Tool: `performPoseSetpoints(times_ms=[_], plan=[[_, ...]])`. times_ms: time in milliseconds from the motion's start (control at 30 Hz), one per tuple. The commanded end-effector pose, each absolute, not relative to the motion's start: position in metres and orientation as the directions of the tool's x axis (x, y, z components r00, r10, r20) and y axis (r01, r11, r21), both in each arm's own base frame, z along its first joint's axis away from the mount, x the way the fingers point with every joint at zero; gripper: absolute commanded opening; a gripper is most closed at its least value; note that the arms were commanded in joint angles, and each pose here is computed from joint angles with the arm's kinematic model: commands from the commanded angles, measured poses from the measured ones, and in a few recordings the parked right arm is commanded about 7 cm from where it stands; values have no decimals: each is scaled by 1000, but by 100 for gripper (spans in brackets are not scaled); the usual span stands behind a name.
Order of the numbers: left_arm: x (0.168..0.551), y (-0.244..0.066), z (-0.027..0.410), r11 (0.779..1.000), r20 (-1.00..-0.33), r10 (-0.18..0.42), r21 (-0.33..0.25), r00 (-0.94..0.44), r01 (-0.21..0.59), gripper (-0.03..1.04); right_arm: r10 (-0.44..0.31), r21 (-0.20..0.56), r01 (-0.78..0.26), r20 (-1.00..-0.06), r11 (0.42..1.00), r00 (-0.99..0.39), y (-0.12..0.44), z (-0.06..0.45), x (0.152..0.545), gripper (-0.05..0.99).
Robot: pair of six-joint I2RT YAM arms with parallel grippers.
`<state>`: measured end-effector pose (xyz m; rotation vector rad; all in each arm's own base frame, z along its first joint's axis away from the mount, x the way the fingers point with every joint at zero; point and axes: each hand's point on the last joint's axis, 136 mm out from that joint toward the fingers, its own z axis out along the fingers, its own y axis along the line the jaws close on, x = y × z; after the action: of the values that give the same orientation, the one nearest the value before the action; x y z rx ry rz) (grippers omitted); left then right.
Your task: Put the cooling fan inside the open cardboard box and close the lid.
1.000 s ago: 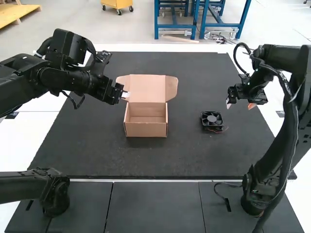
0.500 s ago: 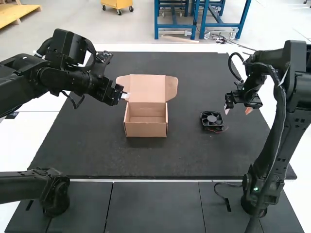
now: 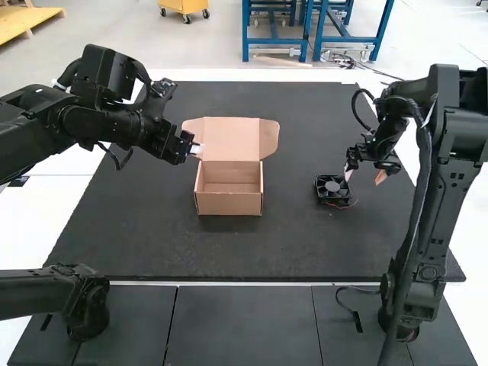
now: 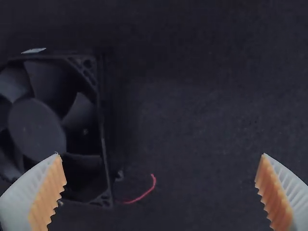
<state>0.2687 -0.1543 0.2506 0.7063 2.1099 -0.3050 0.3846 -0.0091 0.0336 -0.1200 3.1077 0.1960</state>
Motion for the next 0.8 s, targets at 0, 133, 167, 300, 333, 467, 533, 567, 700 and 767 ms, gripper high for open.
performPoseSetpoints(times_ms=[0, 133, 167, 300, 333, 467, 533, 567, 700, 767], plan=[[270, -155, 257, 806, -812, 381, 58, -442, 588, 96, -56, 125, -59, -24, 990, -998, -4, 39, 386, 90], [271, -156, 258, 807, -817, 378, 59, -436, 588, 96, -58, 122, -57, 1, 991, -998, -2, 38, 380, 90], [272, -156, 258, 807, -818, 377, 59, -435, 588, 96, -53, 120, -53, 0, 991, -999, -2, 38, 380, 90], [273, -155, 260, 808, -821, 374, 61, -431, 585, 96, -45, 120, -45, 3, 992, -999, -2, 36, 380, 90], [273, -156, 260, 808, -822, 374, 61, -430, 587, 96, -47, 120, -47, -2, 992, -999, -2, 36, 381, 90], [274, -155, 261, 811, -822, 374, 65, -430, 581, 96, -49, 117, -50, -14, 992, -999, -1, 32, 383, 90], [273, -154, 261, 811, -821, 374, 65, -431, 581, 96, -52, 117, -53, -15, 992, -999, -1, 29, 383, 90], [273, -155, 261, 811, -822, 373, 64, -430, 582, 96, -52, 117, -53, -17, 992, -999, -1, 27, 382, 90], [274, -154, 262, 813, -823, 372, 65, -430, 579, 96, -56, 114, -57, -11, 992, -998, -1, 22, 379, 90], [274, -154, 262, 813, -823, 372, 65, -430, 579, 96, -59, 113, -60, -13, 992, -998, -1, 19, 377, 90]])
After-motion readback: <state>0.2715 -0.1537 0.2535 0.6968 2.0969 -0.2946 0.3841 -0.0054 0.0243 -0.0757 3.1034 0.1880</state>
